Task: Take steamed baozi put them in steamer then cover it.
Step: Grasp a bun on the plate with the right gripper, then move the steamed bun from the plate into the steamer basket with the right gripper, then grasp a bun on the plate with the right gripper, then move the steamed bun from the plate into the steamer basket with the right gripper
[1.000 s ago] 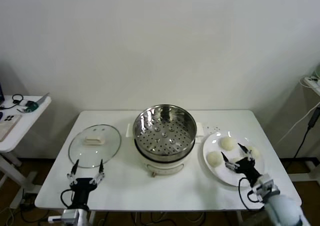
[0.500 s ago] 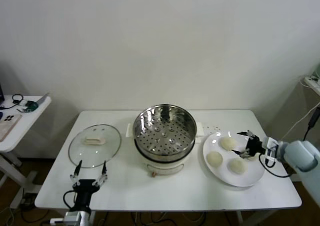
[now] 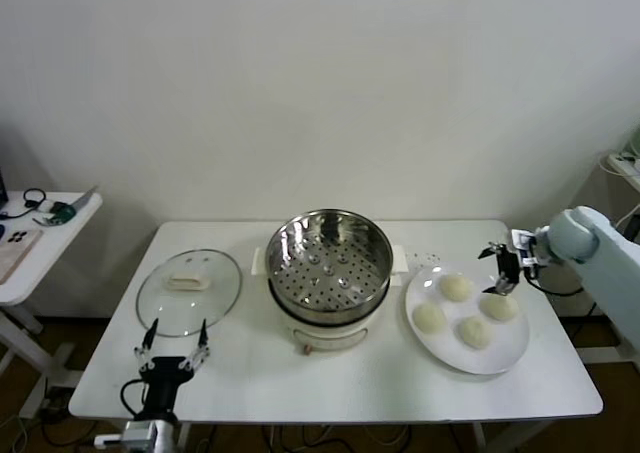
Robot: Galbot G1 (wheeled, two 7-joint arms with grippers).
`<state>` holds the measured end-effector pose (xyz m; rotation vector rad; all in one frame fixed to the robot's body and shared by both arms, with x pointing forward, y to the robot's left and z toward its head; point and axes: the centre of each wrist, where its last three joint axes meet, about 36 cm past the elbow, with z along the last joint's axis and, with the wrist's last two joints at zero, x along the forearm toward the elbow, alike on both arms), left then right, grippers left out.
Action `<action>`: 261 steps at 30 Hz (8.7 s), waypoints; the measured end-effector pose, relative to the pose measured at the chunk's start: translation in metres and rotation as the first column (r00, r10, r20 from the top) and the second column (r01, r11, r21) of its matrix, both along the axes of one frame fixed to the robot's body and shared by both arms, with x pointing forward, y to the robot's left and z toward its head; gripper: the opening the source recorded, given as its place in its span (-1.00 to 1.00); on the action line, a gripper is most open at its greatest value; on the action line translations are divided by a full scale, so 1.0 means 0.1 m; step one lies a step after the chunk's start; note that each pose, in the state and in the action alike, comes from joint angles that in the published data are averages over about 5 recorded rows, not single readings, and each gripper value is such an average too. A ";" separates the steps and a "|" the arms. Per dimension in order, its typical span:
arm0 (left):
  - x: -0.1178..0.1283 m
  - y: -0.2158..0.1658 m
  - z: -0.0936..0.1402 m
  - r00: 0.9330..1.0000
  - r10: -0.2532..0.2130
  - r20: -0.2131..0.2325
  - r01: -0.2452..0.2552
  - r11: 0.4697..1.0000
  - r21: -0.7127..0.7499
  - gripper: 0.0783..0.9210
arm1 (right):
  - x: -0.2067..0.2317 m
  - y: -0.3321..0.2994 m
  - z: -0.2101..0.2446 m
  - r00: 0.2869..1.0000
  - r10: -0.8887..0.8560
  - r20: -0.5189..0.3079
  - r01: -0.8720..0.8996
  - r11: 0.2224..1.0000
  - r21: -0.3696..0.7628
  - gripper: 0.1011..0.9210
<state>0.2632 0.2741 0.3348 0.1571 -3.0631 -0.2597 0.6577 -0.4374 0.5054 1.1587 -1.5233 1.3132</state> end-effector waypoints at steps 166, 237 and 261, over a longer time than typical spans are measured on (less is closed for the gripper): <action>-0.03 0.11 0.10 0.999 -0.001 -0.052 0.002 1.000 0.016 0.77 | 0.35 2.10 1.90 0.866 0.483 0.129 -0.469 0.875 -0.124 0.76; -0.10 0.13 0.13 0.997 0.025 -0.071 -0.023 0.999 0.030 0.77 | -0.06 0.99 -0.38 0.978 -0.017 -0.210 0.037 0.995 0.095 0.49; -0.03 -0.01 0.24 0.998 -0.030 -0.059 0.032 0.999 0.036 0.77 | 0.46 1.51 2.02 1.000 -0.019 0.005 0.017 0.966 0.257 0.49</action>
